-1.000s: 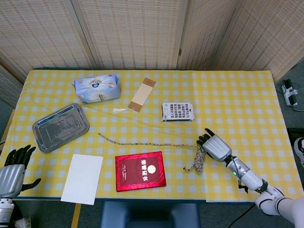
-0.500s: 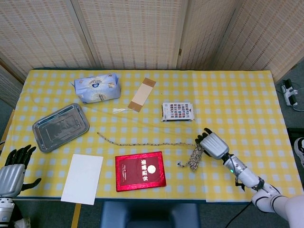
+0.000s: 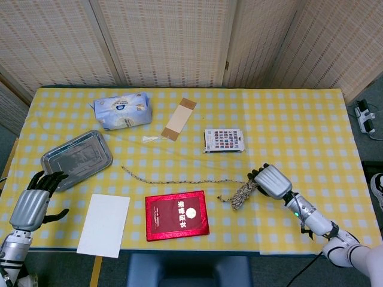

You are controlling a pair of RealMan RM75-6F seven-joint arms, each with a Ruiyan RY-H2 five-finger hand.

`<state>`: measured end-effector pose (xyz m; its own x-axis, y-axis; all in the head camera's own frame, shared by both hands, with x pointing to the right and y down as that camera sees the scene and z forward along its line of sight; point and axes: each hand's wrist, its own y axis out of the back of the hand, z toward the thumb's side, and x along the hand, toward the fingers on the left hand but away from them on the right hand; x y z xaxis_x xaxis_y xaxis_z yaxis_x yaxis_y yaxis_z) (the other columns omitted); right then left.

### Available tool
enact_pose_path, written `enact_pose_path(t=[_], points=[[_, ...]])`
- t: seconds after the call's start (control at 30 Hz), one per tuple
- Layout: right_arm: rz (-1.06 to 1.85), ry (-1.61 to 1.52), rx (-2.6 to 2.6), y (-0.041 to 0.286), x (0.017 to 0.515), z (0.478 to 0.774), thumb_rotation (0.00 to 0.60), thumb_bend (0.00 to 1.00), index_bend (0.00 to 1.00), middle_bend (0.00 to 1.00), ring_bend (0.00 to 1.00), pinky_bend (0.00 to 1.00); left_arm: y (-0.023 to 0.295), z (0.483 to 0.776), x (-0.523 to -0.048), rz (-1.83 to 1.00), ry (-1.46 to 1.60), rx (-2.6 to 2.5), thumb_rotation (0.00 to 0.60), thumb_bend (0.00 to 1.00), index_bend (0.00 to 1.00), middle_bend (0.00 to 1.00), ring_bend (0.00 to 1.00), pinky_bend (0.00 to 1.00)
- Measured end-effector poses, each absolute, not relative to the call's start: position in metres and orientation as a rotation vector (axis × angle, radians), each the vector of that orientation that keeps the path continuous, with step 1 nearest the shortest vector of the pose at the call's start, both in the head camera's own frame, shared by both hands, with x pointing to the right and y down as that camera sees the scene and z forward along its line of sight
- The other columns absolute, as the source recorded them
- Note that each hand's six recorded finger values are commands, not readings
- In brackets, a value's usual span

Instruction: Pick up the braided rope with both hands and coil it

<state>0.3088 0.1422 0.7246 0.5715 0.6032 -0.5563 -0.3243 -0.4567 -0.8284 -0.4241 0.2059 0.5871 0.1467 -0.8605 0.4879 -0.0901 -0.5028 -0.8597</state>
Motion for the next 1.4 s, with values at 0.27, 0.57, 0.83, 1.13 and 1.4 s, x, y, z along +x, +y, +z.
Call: enact_pose_path(t=[0.27, 0.57, 0.83, 1.13, 1.4], points=[[1.095, -0.205, -1.746, 0.138, 0.307, 0.724, 0.6, 0.55, 0.75, 0.57, 0.61, 0.5, 0.173, 0.601, -0.362, -1.22, 0.817, -1.828, 0.6, 0.26, 0.43, 0.35, 0.38, 0.37], [1.074, -0.167, -1.749, 0.129, 0.29, 0.724, 0.6, 0.55, 0.75, 0.57, 0.61, 0.5, 0.151, 0.637, -0.303, -1.185, 0.649, -1.808, 0.6, 0.28, 0.46, 0.59, 0.58, 0.62], [1.071, -0.142, -1.743, 0.122, 0.28, 0.721, 0.6, 0.55, 0.75, 0.57, 0.62, 0.5, 0.134, 0.668, -0.267, -1.245, 0.583, -1.849, 0.6, 0.28, 0.46, 0.8, 0.74, 0.77], [1.074, -0.12, -1.747, 0.121, 0.272, 0.723, 0.6, 0.55, 0.75, 0.57, 0.62, 0.5, 0.132, 0.694, -0.234, -1.29, 0.534, -1.886, 0.6, 0.28, 0.51, 0.92, 0.84, 0.85], [1.078, -0.121, -1.75, 0.12, 0.271, 0.726, 0.6, 0.55, 0.75, 0.57, 0.61, 0.5, 0.135, 0.719, -0.211, -1.36, 0.52, -1.887, 0.6, 0.37, 0.55, 0.94, 0.86, 0.87]])
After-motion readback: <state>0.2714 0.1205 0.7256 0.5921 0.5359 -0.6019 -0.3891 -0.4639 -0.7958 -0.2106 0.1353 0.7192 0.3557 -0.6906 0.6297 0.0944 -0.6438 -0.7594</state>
